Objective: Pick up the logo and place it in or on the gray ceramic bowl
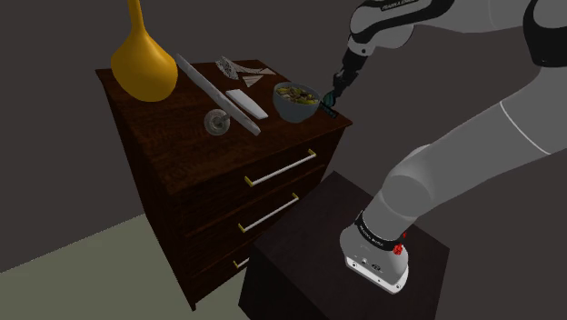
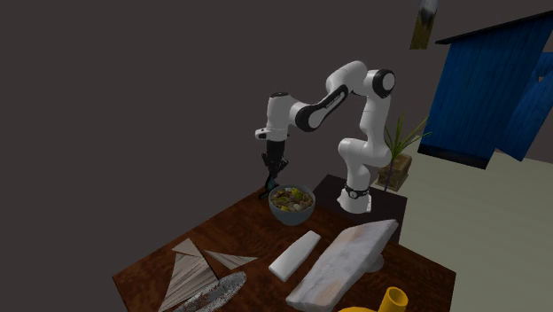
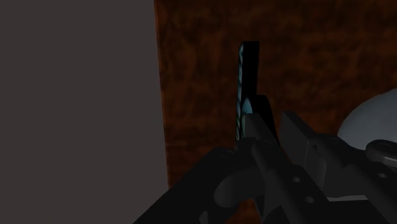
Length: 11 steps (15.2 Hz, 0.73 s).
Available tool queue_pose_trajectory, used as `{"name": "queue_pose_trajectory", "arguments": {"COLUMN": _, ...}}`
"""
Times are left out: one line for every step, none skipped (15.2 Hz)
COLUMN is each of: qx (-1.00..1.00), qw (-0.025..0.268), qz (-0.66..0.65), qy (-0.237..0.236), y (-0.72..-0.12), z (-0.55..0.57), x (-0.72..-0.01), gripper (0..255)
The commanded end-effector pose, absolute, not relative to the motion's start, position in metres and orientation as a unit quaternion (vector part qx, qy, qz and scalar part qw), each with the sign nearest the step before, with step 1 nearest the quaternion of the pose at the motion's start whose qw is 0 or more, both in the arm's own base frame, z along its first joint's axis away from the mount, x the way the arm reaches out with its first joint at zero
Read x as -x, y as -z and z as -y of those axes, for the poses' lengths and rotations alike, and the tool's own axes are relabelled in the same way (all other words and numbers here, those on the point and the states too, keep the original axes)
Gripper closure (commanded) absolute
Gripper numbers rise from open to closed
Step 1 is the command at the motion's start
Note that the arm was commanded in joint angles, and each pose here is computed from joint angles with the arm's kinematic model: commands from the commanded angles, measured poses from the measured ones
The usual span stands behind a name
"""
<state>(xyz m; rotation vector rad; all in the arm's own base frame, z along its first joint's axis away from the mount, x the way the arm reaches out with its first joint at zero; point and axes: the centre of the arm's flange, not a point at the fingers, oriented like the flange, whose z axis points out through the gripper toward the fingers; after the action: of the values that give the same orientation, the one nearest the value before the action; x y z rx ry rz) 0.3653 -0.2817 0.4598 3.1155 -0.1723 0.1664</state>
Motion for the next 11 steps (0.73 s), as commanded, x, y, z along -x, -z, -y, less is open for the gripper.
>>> {"name": "queue_pose_trajectory", "arguments": {"qx": -0.997, "qw": 0.008, "qz": 0.055, "qy": -0.053, "y": -0.469, "z": 0.282, "x": -0.365, "gripper": 255}}
{"name": "queue_pose_trajectory", "arguments": {"qx": -0.997, "qw": 0.008, "qz": 0.055, "qy": -0.053, "y": -0.474, "z": 0.282, "x": -0.365, "gripper": 255}}
{"name": "queue_pose_trajectory", "arguments": {"qx": -0.997, "qw": 0.008, "qz": 0.055, "qy": -0.053, "y": -0.48, "z": 0.282, "x": -0.365, "gripper": 255}}
{"name": "queue_pose_trajectory", "arguments": {"qx": -0.997, "qw": 0.008, "qz": 0.055, "qy": -0.053, "y": -0.485, "z": 0.282, "x": -0.365, "gripper": 255}}
{"name": "queue_pose_trajectory", "arguments": {"qx": -0.997, "qw": 0.008, "qz": 0.055, "qy": -0.053, "y": -0.49, "z": 0.282, "x": -0.365, "gripper": 255}}
{"name": "queue_pose_trajectory", "arguments": {"qx": -0.997, "qw": 0.008, "qz": 0.055, "qy": -0.053, "y": -0.495, "z": 0.282, "x": -0.365, "gripper": 255}}
{"name": "queue_pose_trajectory", "arguments": {"qx": -0.997, "qw": 0.008, "qz": 0.055, "qy": -0.053, "y": -0.501, "z": 0.282, "x": -0.365, "gripper": 255}}
{"name": "queue_pose_trajectory", "arguments": {"qx": -0.997, "qw": 0.008, "qz": 0.055, "qy": -0.053, "y": -0.506, "z": 0.282, "x": -0.365, "gripper": 255}}
{"name": "queue_pose_trajectory", "arguments": {"qx": -0.997, "qw": 0.008, "qz": 0.055, "qy": -0.053, "y": -0.511, "z": 0.282, "x": -0.365, "gripper": 255}}
{"name": "queue_pose_trajectory", "arguments": {"qx": -0.997, "qw": 0.008, "qz": 0.055, "qy": -0.053, "y": -0.517, "z": 0.282, "x": -0.365, "gripper": 255}}
{"name": "queue_pose_trajectory", "arguments": {"qx": -0.997, "qw": 0.008, "qz": 0.055, "qy": -0.053, "y": -0.522, "z": 0.282, "x": -0.365, "gripper": 255}}
